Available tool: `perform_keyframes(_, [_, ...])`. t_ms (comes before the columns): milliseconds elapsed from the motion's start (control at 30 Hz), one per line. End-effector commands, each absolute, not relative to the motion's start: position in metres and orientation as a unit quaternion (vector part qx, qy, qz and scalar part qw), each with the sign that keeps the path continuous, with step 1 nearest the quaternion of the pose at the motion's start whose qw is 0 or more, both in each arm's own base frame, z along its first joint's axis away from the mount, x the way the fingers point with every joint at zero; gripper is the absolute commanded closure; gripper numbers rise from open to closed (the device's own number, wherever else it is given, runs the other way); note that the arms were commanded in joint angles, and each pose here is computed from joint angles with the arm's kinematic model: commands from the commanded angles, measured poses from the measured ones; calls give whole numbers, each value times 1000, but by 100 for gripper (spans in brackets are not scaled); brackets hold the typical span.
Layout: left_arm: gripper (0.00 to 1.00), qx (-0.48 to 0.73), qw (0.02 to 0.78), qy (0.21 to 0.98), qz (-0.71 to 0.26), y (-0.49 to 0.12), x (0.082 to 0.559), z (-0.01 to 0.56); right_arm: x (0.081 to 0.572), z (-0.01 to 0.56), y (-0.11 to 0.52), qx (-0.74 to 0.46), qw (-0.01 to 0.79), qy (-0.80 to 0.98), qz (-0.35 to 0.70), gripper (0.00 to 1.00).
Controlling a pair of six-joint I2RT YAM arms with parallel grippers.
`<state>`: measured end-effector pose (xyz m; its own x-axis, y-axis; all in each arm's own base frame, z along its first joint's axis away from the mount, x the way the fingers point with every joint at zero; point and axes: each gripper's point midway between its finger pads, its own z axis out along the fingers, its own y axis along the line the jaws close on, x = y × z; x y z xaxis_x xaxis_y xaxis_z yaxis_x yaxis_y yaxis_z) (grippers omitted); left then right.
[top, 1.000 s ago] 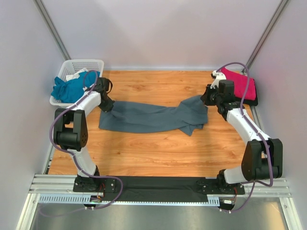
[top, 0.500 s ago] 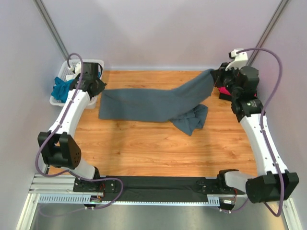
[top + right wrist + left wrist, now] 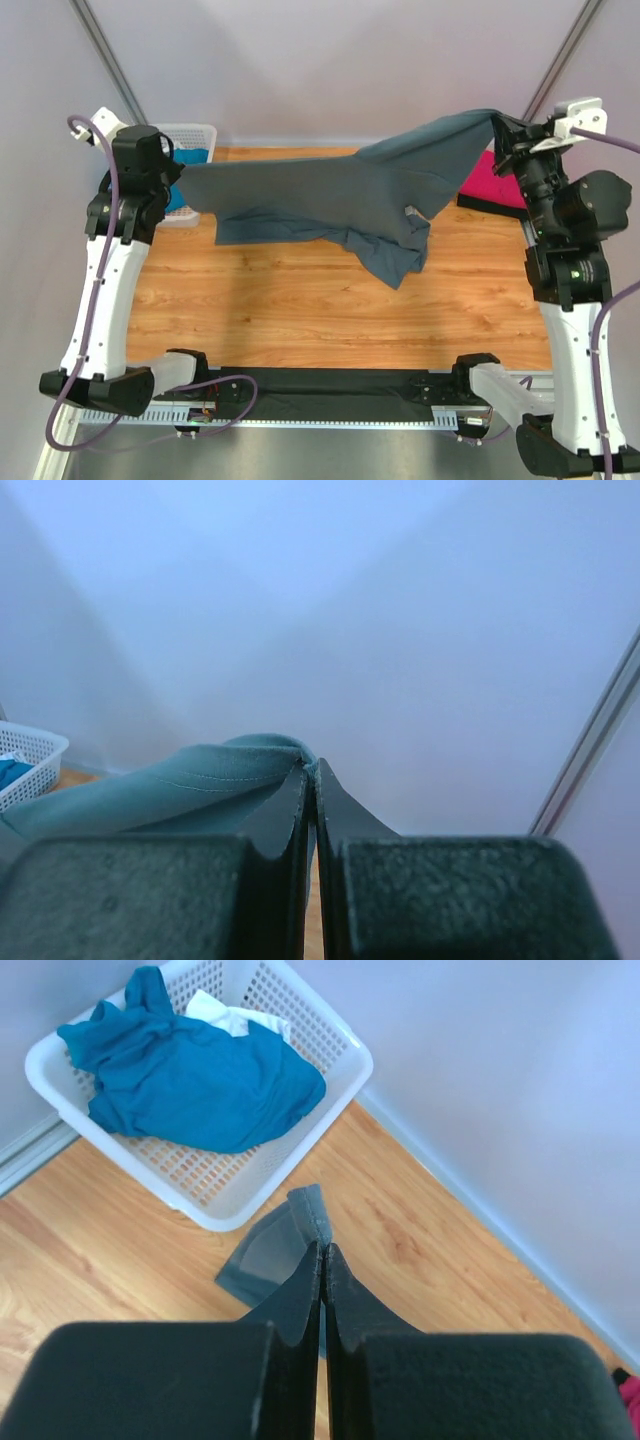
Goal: Fold and stack the t-shirts
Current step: Flatten the tshirt out
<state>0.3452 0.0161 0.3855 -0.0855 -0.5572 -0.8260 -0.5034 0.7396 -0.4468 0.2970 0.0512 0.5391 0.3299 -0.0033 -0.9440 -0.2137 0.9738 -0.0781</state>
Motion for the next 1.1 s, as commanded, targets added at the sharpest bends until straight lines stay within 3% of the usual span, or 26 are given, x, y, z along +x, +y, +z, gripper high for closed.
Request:
perform_keyframes(0, [100, -372, 603, 706, -13, 30, 325, 414, 261, 578, 35, -87, 845, 528, 22, 100])
perform_keyframes(267, [100, -303, 669, 675, -71, 10, 340, 508, 231, 625, 25, -86, 866, 493, -13, 100])
perform_keyframes(467, [100, -259, 716, 645, -66, 12, 299, 560, 203, 657, 31, -113, 880, 462, -11, 100])
perform_keyframes(867, [100, -234, 746, 617, -93, 22, 186, 575, 97, 684, 38, -151, 893, 423, 5, 100])
perform_keyframes(1067, [100, -228, 751, 605, -131, 16, 157, 578, 58, 684, 36, -147, 900, 410, 7, 100])
